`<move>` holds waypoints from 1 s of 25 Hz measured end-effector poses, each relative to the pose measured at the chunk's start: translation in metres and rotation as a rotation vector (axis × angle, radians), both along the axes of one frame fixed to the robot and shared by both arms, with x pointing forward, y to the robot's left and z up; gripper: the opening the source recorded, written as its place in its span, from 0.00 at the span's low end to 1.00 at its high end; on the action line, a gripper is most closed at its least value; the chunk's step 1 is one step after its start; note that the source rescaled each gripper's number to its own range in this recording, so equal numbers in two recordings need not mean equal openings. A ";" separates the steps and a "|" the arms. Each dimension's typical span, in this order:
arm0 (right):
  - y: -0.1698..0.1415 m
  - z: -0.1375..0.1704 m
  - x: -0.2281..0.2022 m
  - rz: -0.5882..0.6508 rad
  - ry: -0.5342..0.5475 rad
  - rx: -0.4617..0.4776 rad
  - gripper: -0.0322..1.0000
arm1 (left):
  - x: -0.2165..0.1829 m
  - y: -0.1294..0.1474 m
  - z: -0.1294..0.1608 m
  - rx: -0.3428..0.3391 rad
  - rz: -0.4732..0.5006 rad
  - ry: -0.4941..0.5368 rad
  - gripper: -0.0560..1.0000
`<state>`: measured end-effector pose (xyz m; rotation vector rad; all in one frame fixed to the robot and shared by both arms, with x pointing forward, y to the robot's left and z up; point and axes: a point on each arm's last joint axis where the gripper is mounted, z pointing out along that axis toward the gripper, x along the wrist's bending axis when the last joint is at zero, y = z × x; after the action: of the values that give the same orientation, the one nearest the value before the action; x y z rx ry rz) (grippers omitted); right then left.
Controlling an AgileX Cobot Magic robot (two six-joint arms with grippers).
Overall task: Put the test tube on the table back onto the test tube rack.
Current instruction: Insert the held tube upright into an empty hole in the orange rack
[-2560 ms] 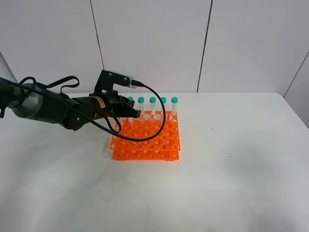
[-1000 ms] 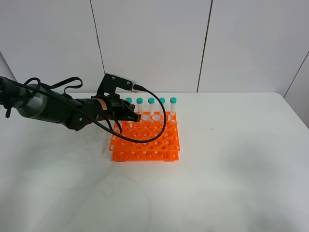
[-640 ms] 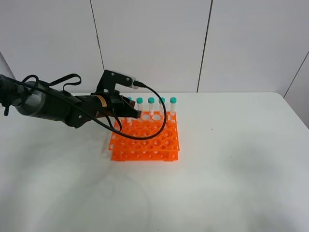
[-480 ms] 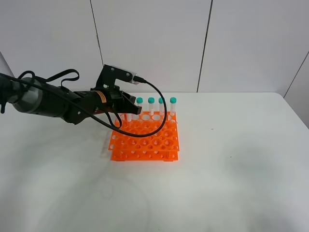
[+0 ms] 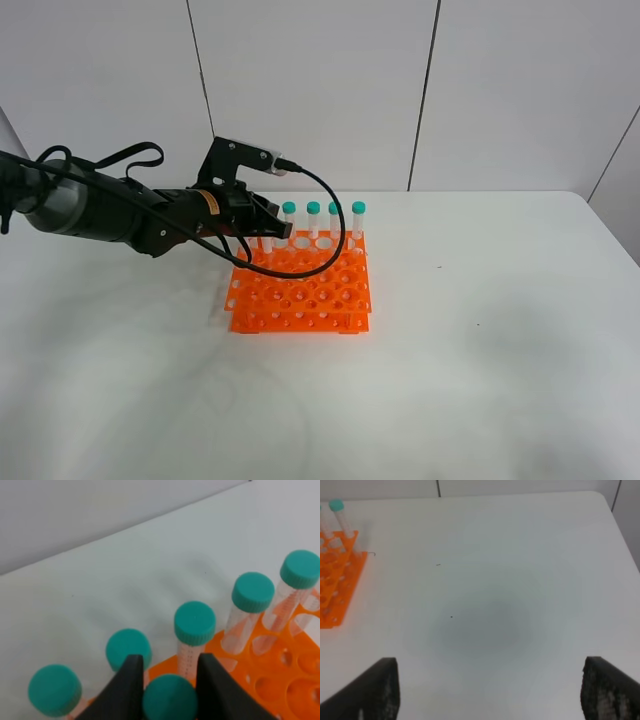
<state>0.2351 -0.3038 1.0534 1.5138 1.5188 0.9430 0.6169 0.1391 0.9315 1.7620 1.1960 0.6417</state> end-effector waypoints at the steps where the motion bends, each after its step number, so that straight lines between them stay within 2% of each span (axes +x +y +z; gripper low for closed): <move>1: 0.000 0.000 0.000 0.000 0.000 0.000 0.88 | 0.000 0.000 0.000 -0.001 0.001 0.001 0.07; 13: 0.000 0.000 0.000 0.000 0.000 0.000 0.88 | -0.005 0.002 -0.006 0.006 0.001 0.022 0.07; 25: 0.000 0.000 0.000 0.000 0.000 0.000 0.88 | -0.004 0.001 -0.004 0.005 -0.009 -0.007 0.07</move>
<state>0.2351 -0.3038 1.0534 1.5138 1.5188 0.9430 0.6130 0.1403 0.9273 1.7668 1.1821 0.6463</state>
